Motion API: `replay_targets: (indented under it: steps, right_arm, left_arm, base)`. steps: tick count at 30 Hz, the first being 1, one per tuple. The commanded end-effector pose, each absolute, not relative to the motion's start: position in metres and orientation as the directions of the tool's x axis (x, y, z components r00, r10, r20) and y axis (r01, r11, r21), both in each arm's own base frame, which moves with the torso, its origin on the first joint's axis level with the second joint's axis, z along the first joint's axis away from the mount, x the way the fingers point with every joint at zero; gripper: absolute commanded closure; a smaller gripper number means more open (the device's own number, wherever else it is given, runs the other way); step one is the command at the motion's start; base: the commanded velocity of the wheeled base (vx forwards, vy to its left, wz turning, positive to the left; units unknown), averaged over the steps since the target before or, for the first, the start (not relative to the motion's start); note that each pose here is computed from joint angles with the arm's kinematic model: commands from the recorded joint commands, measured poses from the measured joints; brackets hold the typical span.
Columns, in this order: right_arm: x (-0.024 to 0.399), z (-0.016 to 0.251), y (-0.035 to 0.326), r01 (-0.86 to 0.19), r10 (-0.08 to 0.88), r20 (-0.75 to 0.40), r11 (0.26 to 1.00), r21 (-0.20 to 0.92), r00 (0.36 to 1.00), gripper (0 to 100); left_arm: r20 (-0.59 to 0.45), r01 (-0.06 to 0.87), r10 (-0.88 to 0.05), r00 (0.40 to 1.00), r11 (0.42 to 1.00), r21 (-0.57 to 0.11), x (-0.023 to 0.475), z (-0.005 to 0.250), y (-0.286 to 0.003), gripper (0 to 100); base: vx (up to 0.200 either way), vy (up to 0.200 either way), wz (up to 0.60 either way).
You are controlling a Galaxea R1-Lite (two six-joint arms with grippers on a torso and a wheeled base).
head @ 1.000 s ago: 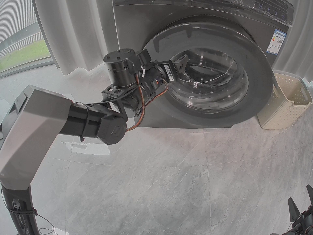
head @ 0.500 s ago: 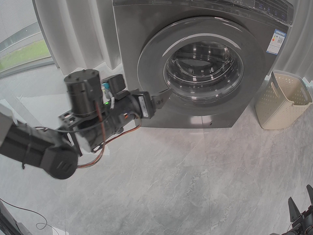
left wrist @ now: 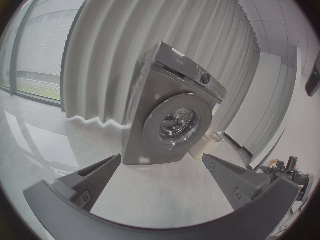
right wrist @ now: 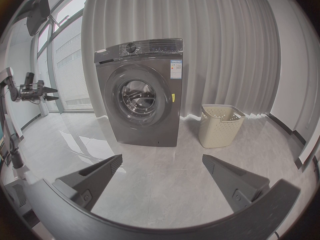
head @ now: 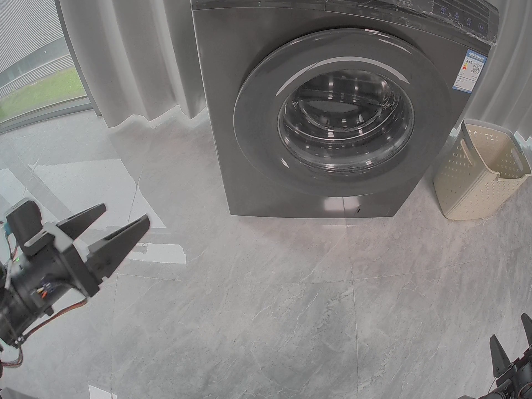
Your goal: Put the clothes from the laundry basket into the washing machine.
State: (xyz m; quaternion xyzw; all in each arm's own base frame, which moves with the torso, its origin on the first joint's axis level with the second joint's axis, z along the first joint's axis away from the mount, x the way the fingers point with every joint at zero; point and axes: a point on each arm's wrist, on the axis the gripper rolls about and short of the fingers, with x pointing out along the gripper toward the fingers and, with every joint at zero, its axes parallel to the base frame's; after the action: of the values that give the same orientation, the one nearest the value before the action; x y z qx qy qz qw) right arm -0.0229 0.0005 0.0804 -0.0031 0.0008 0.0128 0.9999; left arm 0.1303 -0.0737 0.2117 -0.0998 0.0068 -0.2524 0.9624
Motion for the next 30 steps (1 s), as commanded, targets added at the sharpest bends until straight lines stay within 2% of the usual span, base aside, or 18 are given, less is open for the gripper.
replay_targets:
  steps: [1, 2, 4, 6, 9, 13, 14, 16, 17, 21, 30]
  right_arm:
    - [-0.023, 0.076, 0.001, -0.025, 0.025, -0.002, 1.0, -0.009, 1.0, 0]
    - [-0.023, 0.076, 0.001, -0.025, 0.025, -0.002, 1.0, -0.009, 1.0, 0]
    - [-0.023, 0.075, 0.001, -0.031, 0.031, -0.008, 0.999, -0.011, 1.0, 0]
    - [-0.023, 0.075, 0.001, -0.029, 0.029, -0.008, 1.0, -0.011, 1.0, 0]
    - [-0.023, 0.076, 0.001, -0.028, 0.028, -0.002, 1.0, -0.009, 1.0, 0]
    - [-0.023, 0.075, 0.001, -0.026, 0.026, -0.002, 1.0, -0.006, 1.0, 0]
    - [-0.023, 0.075, 0.001, -0.026, 0.026, -0.002, 1.0, -0.008, 1.0, 0]
    - [-0.023, 0.075, 0.001, -0.028, 0.028, -0.002, 1.0, -0.009, 1.0, 0]
    - [-0.023, 0.076, 0.001, -0.026, 0.026, -0.002, 1.0, -0.009, 1.0, 0]
    - [-0.023, 0.075, 0.001, -0.028, 0.028, -0.002, 1.0, -0.011, 1.0, 0]
    - [-0.023, 0.076, 0.001, -0.032, 0.032, 0.002, 0.999, -0.009, 0.999, 0]
  left_arm:
    - [0.131, 0.164, -0.152, 0.98, 0.983, -0.086, -0.01, 0.117, 0.001, 0]
    - [0.125, 0.154, -0.143, 0.982, 0.984, -0.086, -0.011, 0.114, 0.001, 0]
    - [0.028, 0.088, -0.086, 0.996, 0.993, -0.074, -0.017, 0.087, 0.0, 0]
    - [0.011, 0.054, -0.054, 0.999, 0.994, -0.099, -0.021, 0.082, -0.001, 0]
    - [0.04, 0.02, -0.015, 0.999, 0.993, -0.12, -0.023, 0.083, -0.001, 0]
    - [0.048, -0.014, 0.018, 0.999, 0.995, -0.1, -0.022, 0.082, 0.0, 0]
    - [0.046, -0.039, 0.043, 0.998, 0.997, -0.073, -0.022, 0.081, 0.0, 0]
    - [0.005, -0.058, 0.058, 0.998, 0.997, -0.06, -0.022, 0.077, 0.001, 0]
    - [0.005, -0.058, 0.058, 0.998, 0.996, -0.062, -0.022, 0.077, 0.001, 0]
    - [-0.003, -0.015, 0.015, 1.0, 1.0, 0.009, -0.022, 0.076, 0.0, 0]
    - [-0.003, -0.017, 0.017, 1.0, 1.0, 0.003, -0.022, 0.076, 0.0, 0]
  base:
    - [0.0, 0.0, 0.0]
    - [0.0, 0.0, 0.0]
    - [0.0, 0.0, 0.0]
    - [0.0, 0.0, 0.0]
    - [0.0, 0.0, 0.0]
    - [0.0, 0.0, 0.0]
    - [0.0, 0.0, 0.0]
    - [0.0, 0.0, 0.0]
    - [0.0, 0.0, 0.0]
    - [0.0, 0.0, 0.0]
    - [0.0, 0.0, 0.0]
